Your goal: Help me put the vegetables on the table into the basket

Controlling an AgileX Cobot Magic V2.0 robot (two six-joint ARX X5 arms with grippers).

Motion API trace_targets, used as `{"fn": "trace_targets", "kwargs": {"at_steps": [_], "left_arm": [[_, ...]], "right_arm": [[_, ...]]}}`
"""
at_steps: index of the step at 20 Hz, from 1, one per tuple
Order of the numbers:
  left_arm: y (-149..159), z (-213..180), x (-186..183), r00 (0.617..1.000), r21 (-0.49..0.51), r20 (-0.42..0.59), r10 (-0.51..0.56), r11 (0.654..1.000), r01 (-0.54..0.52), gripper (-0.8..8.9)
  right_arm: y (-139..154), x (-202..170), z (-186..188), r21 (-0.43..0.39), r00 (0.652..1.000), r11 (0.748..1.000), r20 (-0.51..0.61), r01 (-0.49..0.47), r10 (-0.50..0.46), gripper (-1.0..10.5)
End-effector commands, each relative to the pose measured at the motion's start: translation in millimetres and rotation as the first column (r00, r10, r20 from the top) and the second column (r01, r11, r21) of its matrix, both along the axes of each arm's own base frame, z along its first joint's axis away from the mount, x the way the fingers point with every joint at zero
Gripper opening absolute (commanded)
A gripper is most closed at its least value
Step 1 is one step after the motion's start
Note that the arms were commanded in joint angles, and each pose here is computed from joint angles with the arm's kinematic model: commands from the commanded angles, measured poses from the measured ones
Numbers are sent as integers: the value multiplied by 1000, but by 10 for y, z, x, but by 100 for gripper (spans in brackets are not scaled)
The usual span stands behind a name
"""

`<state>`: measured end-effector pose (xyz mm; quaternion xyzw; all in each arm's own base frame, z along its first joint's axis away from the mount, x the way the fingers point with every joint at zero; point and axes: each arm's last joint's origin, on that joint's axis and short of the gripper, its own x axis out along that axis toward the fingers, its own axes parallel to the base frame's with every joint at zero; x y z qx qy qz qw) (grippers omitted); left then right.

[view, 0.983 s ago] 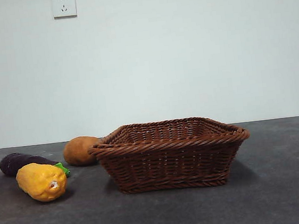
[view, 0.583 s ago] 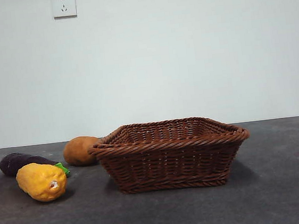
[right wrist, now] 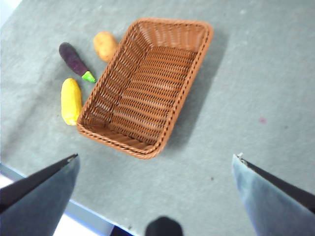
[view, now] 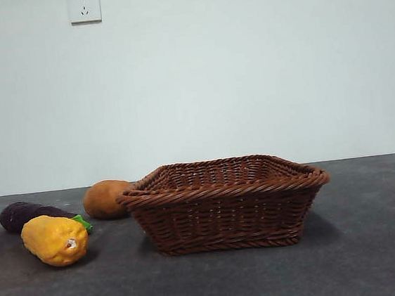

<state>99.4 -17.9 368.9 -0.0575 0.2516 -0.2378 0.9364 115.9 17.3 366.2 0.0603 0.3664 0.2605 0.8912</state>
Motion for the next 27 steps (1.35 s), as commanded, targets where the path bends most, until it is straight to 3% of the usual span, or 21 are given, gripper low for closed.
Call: {"fn": "trace_targets", "kwargs": {"at_steps": [1, 8, 14, 21, 27], "left_arm": [[-2, 8, 1, 1000, -7, 3, -2, 1000, 2, 629], [-3, 0, 27, 1000, -7, -7, -2, 1000, 2, 629], [-5, -15, 72, 1000, -6, -25, -1, 1000, 1, 629], [-11, -53, 172, 998, -3, -67, -1, 1000, 1, 629], [-17, -114, 320, 992, 3, -123, 4, 1000, -4, 629]], "right_arm": [[12, 132, 5, 18, 1000, 1000, -7, -22, 23, 567], [294, 1029, -330, 77, 985, 995, -153, -64, 75, 563], [778, 1736, -980, -30, 953, 996, -293, -87, 75, 562], [1119, 2225, -1446, -126, 927, 988, -374, -94, 40, 525], [1225, 2354, -1739, -146, 903, 986, -430, -86, 15, 307]]}}
